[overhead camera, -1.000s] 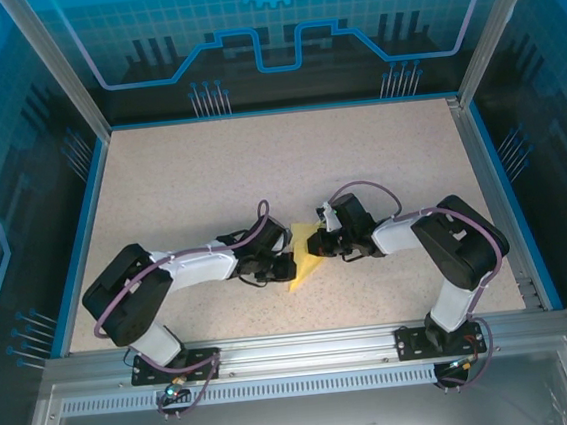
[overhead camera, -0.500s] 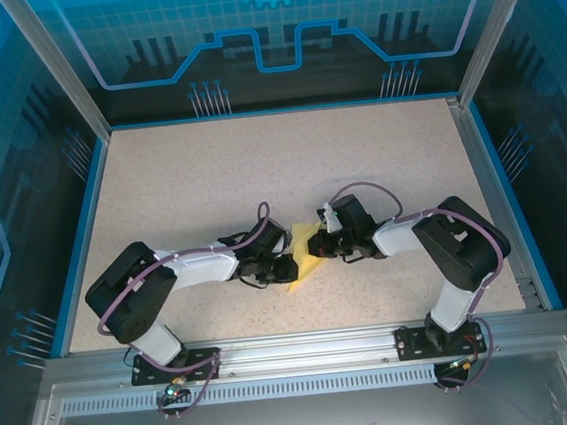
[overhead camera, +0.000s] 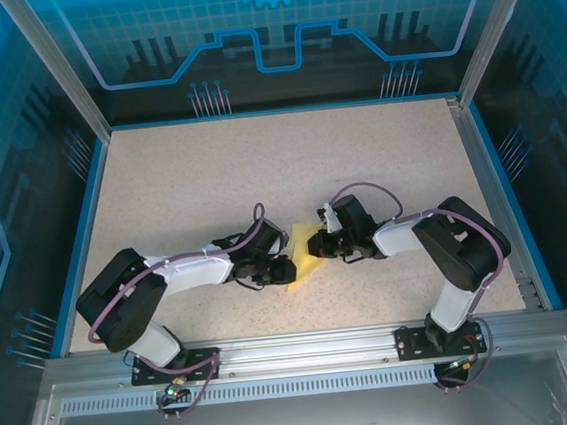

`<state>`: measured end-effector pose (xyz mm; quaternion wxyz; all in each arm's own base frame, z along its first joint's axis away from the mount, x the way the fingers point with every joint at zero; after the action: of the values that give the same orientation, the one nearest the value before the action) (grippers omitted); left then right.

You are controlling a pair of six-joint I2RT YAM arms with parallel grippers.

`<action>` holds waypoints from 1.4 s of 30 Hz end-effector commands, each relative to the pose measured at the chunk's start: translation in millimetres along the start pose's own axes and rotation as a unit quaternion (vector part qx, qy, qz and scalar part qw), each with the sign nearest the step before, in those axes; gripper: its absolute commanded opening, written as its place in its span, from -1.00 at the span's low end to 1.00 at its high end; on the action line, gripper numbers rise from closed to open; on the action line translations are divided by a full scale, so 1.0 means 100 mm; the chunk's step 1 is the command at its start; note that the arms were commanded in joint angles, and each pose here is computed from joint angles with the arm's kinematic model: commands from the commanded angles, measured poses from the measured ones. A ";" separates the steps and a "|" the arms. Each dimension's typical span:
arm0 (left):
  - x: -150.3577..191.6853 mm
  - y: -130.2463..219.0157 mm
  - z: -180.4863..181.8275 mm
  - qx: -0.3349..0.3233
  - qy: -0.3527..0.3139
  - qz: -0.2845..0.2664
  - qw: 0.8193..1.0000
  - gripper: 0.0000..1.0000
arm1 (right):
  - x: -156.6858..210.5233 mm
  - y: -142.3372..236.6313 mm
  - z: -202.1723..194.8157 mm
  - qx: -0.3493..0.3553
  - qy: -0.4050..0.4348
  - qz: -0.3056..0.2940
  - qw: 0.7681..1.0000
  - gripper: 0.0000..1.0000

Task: Fold a paper plane with a square sheet of paper (pick it up from the middle)
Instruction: Fourth fold the wing at the center of the table.

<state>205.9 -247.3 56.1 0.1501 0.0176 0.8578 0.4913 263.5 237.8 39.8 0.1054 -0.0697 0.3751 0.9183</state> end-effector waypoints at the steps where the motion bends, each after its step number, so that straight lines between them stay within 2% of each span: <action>1: 0.12 -0.01 0.04 -0.007 0.011 0.022 1.000 -0.59 | 0.31 -0.04 -0.27 0.051 -0.031 0.050 0.997 -1.00; 7: 0.13 -0.01 0.02 -0.003 0.009 0.024 1.000 -0.80 | 0.32 -0.04 -0.27 0.053 -0.031 0.051 0.997 -1.00; 12: 0.18 -0.05 0.01 0.005 0.009 0.036 0.999 -0.86 | 0.32 -0.04 -0.28 0.053 -0.032 0.053 0.997 -1.00; 26: 0.20 -0.17 0.13 -0.024 0.010 0.046 0.999 -0.86 | 0.30 0.00 -0.22 0.044 -0.026 0.048 0.998 -1.00; 34: 0.28 -0.24 0.22 -0.038 0.006 0.064 0.997 -0.87 | 0.14 0.17 0.11 0.016 0.003 0.016 1.000 -0.90; 42: 0.33 -0.29 0.29 -0.049 0.002 0.069 0.996 -0.87 | 0.26 0.15 0.39 -0.014 -0.005 0.011 1.000 -0.94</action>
<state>205.1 -253.7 44.8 0.1468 0.0312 0.8618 0.4846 239.7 250.2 67.9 0.0911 -0.0730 0.3686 0.9222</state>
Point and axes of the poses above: each hand's point on the last joint's axis, 136 mm out from that joint toward the fingers, its own y axis back along the fingers, its own z axis along the line the jaws close on, x = y × z, the point moved 4 cm from there along y, back along the fingers, and after that the axes turned 8 degrees about -y, right-handed, at the moved point
